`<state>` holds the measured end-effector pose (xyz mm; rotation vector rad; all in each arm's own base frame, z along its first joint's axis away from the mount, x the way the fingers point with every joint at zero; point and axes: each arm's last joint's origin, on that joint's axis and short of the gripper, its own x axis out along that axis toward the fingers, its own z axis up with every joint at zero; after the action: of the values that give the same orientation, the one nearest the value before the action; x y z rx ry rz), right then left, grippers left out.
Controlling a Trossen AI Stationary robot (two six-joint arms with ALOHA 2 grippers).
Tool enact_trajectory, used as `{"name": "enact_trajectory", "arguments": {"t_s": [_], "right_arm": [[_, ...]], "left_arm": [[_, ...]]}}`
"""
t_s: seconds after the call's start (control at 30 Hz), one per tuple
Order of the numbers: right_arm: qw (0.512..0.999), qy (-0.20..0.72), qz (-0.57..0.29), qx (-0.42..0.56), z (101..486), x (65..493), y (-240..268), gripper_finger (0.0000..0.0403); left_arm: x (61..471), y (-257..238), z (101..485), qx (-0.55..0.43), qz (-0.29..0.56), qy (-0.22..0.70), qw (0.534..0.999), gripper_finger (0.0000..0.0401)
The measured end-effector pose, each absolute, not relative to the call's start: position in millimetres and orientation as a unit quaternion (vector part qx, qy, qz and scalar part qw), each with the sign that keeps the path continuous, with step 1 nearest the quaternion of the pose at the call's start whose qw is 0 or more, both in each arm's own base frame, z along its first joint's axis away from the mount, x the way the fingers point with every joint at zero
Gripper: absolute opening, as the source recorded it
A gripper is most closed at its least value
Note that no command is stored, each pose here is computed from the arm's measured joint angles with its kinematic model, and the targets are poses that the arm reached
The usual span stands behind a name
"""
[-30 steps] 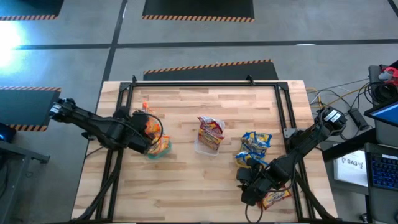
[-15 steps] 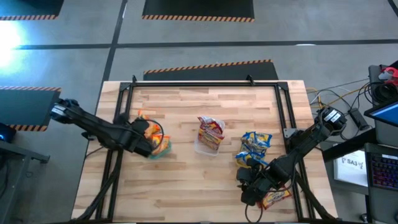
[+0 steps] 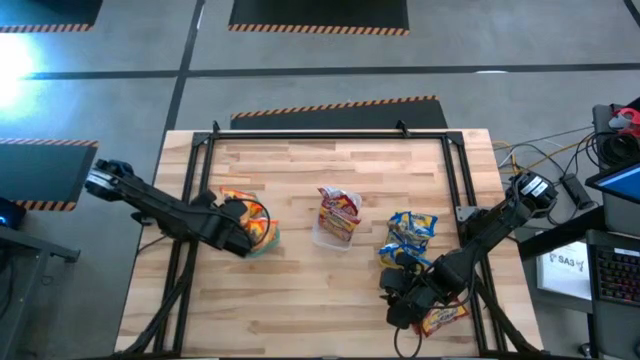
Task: Sort Maruchan noodles
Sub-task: Put the orange noodle pack into the green bin
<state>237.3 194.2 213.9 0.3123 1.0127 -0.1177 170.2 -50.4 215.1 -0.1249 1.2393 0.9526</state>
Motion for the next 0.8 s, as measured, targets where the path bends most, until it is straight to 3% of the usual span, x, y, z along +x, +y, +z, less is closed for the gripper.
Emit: {"name": "enact_trajectory", "arguments": {"t_s": [0.37,0.8], "right_arm": [[0.861,0.483,-0.056,0.149,213.9,237.3,194.2,0.0132],[0.861,0.483,-0.056,0.149,213.9,237.3,194.2,0.0132]], "left_arm": [[174.5,-51.7,210.7,-0.051,0.443,0.553,0.704,0.0003],[175.9,-51.9,232.4,-0.035,0.440,0.560,0.701,0.0079]]}}
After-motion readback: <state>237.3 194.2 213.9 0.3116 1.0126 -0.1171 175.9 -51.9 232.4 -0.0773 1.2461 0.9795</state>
